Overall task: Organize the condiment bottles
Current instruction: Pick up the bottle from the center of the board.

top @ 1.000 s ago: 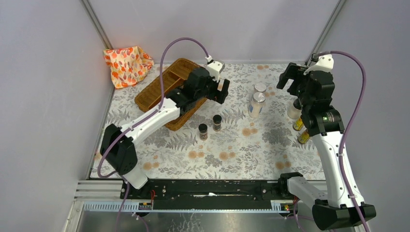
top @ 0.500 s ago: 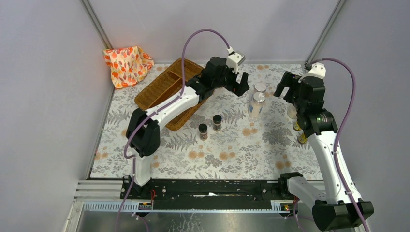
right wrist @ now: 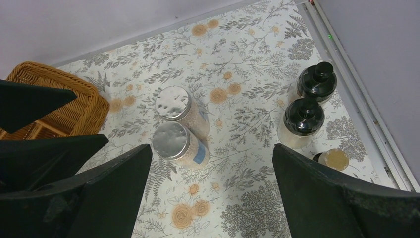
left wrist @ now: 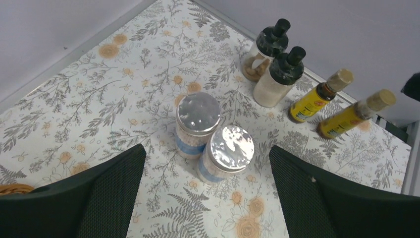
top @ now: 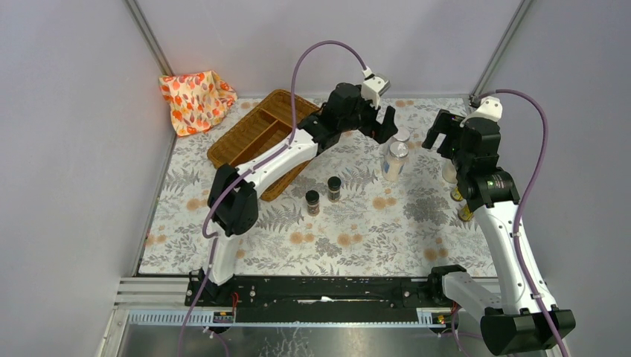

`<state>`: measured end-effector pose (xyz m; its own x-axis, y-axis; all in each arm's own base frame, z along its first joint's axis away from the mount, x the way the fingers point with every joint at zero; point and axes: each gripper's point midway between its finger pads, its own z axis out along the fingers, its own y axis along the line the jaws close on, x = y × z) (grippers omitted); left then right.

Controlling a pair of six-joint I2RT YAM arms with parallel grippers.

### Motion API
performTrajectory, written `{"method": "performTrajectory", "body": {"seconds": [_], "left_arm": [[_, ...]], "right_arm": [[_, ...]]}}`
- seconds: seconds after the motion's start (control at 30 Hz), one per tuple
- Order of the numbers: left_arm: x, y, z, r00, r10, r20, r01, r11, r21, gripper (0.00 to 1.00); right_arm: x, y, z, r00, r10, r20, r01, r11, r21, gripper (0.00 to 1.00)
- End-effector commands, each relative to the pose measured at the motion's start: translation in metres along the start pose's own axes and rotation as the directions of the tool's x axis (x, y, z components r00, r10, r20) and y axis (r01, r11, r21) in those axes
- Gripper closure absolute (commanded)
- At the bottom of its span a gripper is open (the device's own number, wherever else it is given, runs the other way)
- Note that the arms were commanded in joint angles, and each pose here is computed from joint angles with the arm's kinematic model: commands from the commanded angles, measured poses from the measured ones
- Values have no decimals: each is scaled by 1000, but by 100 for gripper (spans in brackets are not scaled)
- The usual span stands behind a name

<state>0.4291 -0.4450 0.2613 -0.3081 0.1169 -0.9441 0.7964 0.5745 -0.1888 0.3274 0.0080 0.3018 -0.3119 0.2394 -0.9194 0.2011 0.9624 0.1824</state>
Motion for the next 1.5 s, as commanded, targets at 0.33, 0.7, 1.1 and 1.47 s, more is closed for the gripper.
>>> {"method": "performTrajectory", "body": {"seconds": [0.33, 0.7, 1.1, 1.47], "left_arm": [[7, 0, 34, 1000, -23, 8, 23, 997, -75, 1], [16, -25, 61, 1000, -2, 8, 3, 998, -58, 1], [45, -8, 92, 999, 49, -18, -51, 979, -197, 1], [58, 11, 93, 1000, 11, -24, -17, 954, -300, 1]], "right_arm": [[2, -18, -4, 999, 21, 33, -24, 996, 83, 0], [4, -19, -16, 997, 61, 49, -65, 995, 72, 0], [11, -12, -30, 993, 99, 60, -99, 995, 2, 0], [13, -8, -30, 993, 106, 58, -105, 994, -21, 0]]}}
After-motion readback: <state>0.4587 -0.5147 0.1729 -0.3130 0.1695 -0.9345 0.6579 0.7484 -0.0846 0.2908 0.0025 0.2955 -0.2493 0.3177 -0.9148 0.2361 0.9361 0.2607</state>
